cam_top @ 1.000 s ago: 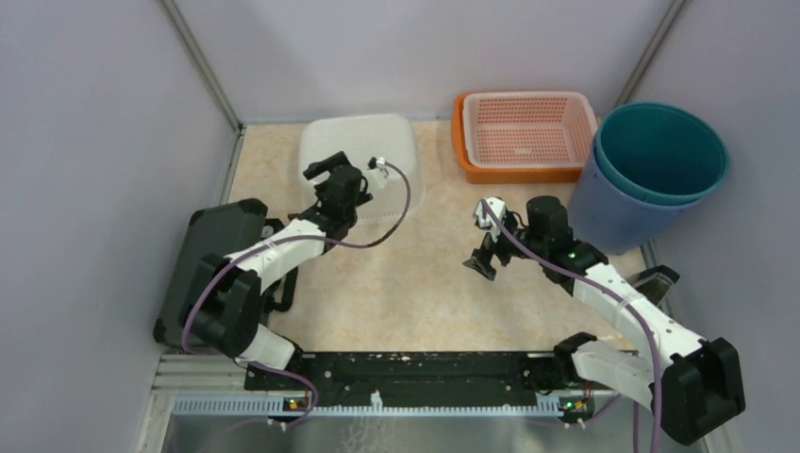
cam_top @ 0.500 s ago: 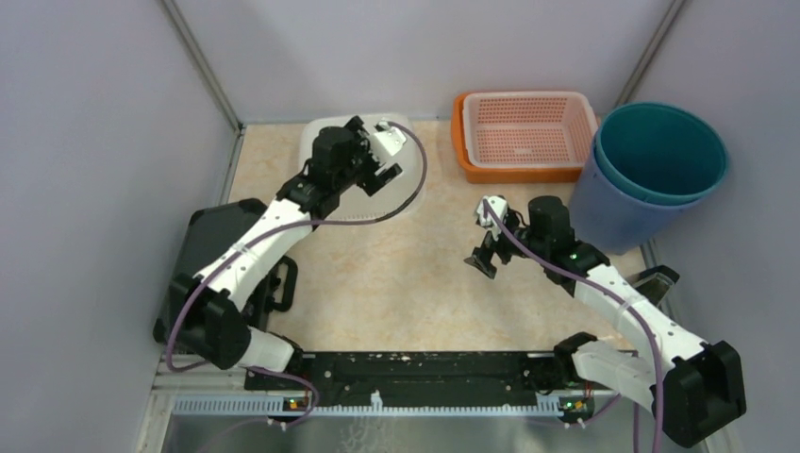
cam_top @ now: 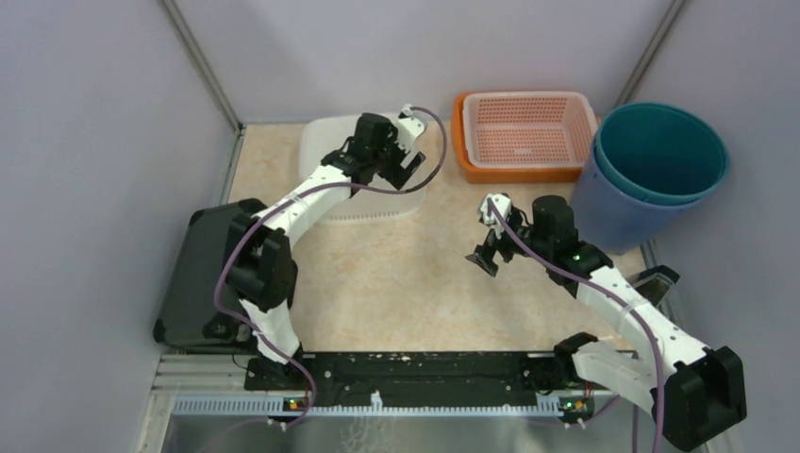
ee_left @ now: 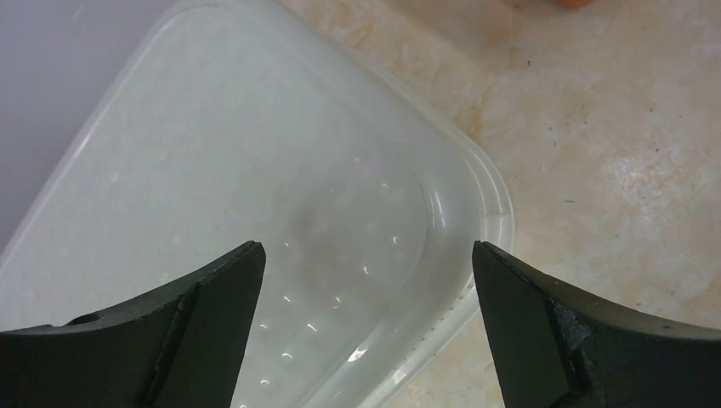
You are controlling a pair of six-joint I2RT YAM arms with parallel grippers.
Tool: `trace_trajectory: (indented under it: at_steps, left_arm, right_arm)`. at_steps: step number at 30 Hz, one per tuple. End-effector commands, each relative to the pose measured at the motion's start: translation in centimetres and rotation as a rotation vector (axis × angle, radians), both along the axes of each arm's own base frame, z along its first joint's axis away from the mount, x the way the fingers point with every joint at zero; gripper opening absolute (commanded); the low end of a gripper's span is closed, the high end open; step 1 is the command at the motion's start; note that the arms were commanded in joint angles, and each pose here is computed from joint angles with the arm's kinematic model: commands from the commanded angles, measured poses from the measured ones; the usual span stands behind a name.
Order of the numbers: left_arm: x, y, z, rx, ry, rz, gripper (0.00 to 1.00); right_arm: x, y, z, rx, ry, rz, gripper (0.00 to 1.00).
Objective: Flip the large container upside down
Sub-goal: Move the container to the corner of the board.
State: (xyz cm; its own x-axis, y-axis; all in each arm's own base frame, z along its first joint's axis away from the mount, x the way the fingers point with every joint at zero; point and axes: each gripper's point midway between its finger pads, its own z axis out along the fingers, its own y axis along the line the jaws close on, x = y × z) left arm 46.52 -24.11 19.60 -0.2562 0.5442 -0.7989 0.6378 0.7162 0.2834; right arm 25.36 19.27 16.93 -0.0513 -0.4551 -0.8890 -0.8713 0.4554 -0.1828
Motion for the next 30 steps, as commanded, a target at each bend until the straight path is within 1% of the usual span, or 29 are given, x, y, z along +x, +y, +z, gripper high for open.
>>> trace_trajectory:
  at_steps: [1, 5, 9, 12, 17, 23, 27, 30]
  left_arm:
    - [0.6, -0.3, 0.4, 0.013, -0.02, 0.075, 0.99]
    - [0.8, 1.0, -1.4, 0.135, -0.058, 0.152, 0.99]
    - [0.9, 3.8, -2.6, 0.242, -0.101, 0.249, 0.99]
    - [0.5, 5.3, -2.8, 0.295, -0.141, 0.272, 0.99]
    - [0.0, 7.8, -2.6, 0.347, -0.171, 0.306, 0.99]
    - [0.1, 10.7, -1.1, 0.37, -0.204, 0.337, 0.99]
    - [0.1, 10.5, -0.1, 0.382, -0.257, 0.298, 0.99]
    - [0.7, 10.7, 0.3, 0.408, -0.261, 0.313, 0.99]
  right_arm:
    - [0.3, 0.1, 1.2, 0.031, -0.049, 0.0, 0.99]
    - [0.3, 0.1, 1.3, 0.029, -0.057, 0.003, 0.99]
    - [0.1, 0.2, 1.2, 0.035, -0.057, 0.012, 0.99]
    - [-0.1, 0.3, 1.1, 0.039, -0.05, 0.02, 0.99]
    - [-0.1, 0.3, 1.0, 0.039, -0.05, 0.023, 0.99]
    - [-0.2, 0.4, 1.1, 0.043, -0.049, 0.028, 0.99]
    - [-0.2, 0.4, 1.1, 0.045, -0.048, 0.03, 0.99]
    - [-0.2, 0.4, 1.2, 0.045, -0.049, 0.029, 0.99]
